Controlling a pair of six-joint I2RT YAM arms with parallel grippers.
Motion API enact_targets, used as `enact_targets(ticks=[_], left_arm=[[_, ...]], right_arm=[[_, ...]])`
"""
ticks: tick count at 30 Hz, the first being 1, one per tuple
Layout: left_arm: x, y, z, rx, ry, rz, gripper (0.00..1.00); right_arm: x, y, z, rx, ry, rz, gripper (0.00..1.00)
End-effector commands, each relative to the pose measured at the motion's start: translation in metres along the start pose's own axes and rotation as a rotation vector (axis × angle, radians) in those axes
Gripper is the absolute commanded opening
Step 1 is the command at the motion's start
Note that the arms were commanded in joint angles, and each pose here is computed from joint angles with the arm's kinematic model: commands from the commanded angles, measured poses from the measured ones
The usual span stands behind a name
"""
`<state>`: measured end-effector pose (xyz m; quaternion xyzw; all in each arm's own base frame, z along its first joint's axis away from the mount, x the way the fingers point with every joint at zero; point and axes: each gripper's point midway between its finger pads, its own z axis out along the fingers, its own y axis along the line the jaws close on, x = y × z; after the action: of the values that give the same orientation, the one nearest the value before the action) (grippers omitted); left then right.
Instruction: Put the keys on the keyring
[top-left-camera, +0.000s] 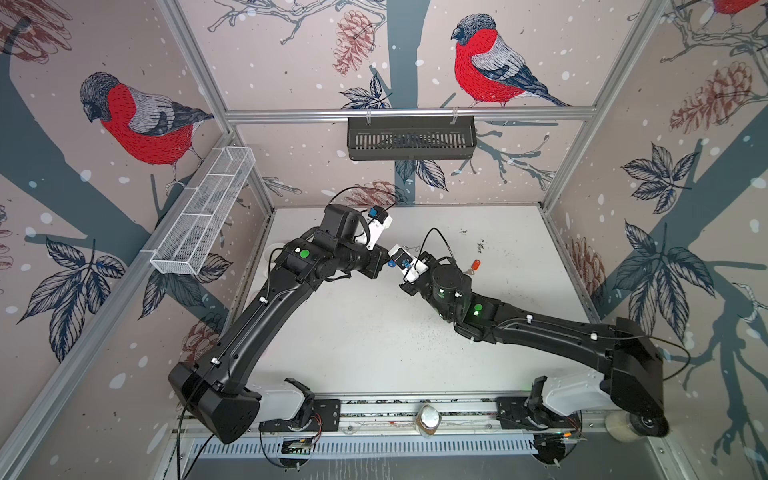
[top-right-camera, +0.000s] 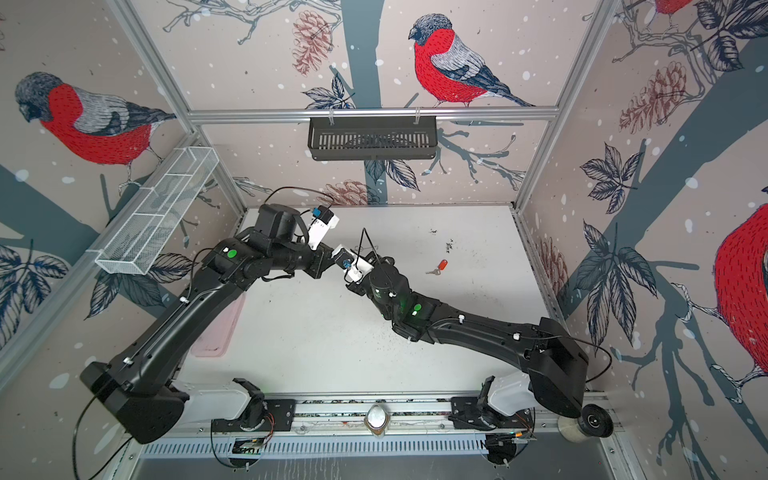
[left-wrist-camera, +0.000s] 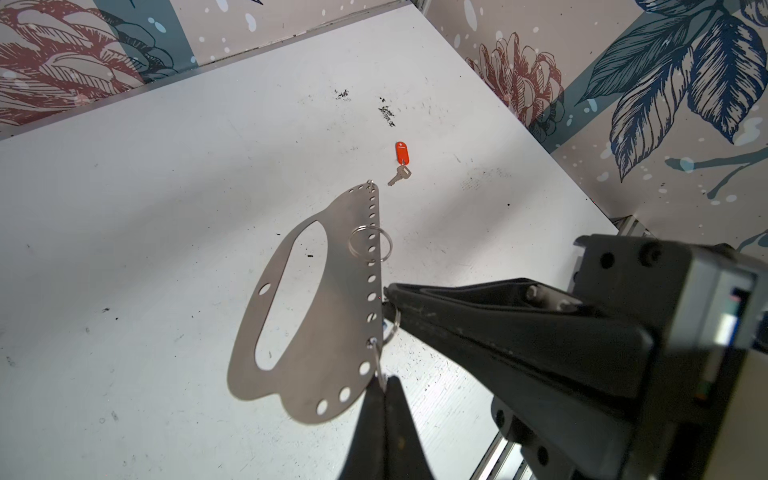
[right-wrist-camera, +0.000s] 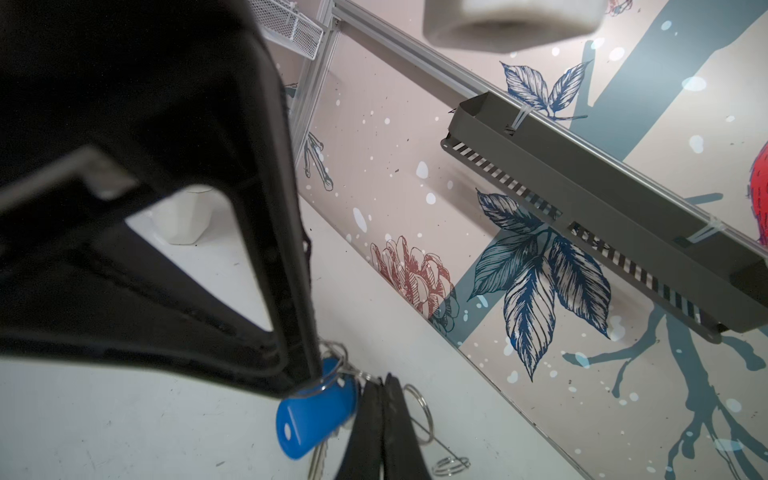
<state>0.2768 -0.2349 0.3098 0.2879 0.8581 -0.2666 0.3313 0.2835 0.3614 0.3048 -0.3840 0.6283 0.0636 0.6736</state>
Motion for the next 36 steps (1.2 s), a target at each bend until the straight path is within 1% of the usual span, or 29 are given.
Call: enact_targets(ticks=[1,5,7,10,13,15,16,21,25,30,36], left_arm=[[0.023,-0.011,-0.001,0.061,0.093,-0.014,0.00],[0.015,-0.015,-0.002,0.078,0.057,-0.007,0.00],[0.012,-0.017,-0.001,0.096,0.040,-0.004,0.00],[0.011,-0.021,0.001,0.123,0.042,-0.004,0.00],[0.012,-0.020,0.002,0.120,0.050,-0.003,0.00],[0.012,-0.020,0.001,0.117,0.049,-0.003,0.00],[0.012,-0.020,0.001,0.116,0.049,-0.002,0.00],[0.014,-0.021,0.000,0.120,0.061,0.004,0.00],[0.013,-0.023,-0.002,0.127,0.057,0.010,0.00],[0.011,-0.022,-0.004,0.117,0.060,0.010,0.00],[0.013,-0.019,-0.004,0.097,0.071,0.018,0.00]], right_arm=[[0.008,-0.009,-0.004,0.017,0.032,0.040,0.00],[0.010,-0.004,-0.012,-0.035,0.033,0.072,0.01],[0.011,-0.005,-0.014,-0.043,0.040,0.085,0.09],[0.010,-0.008,-0.020,-0.040,0.039,0.102,0.15],[0.009,-0.011,-0.027,-0.052,0.033,0.119,0.28],[0.011,-0.008,-0.030,-0.081,0.035,0.130,0.34],[0.005,-0.011,-0.036,-0.088,0.013,0.139,0.35],[-0.003,-0.016,-0.048,-0.133,-0.021,0.174,0.39],[-0.010,-0.015,-0.055,-0.202,-0.048,0.180,0.46],[-0.013,-0.001,-0.058,-0.296,-0.053,0.182,0.52],[-0.012,0.006,-0.050,-0.315,-0.046,0.206,0.55]])
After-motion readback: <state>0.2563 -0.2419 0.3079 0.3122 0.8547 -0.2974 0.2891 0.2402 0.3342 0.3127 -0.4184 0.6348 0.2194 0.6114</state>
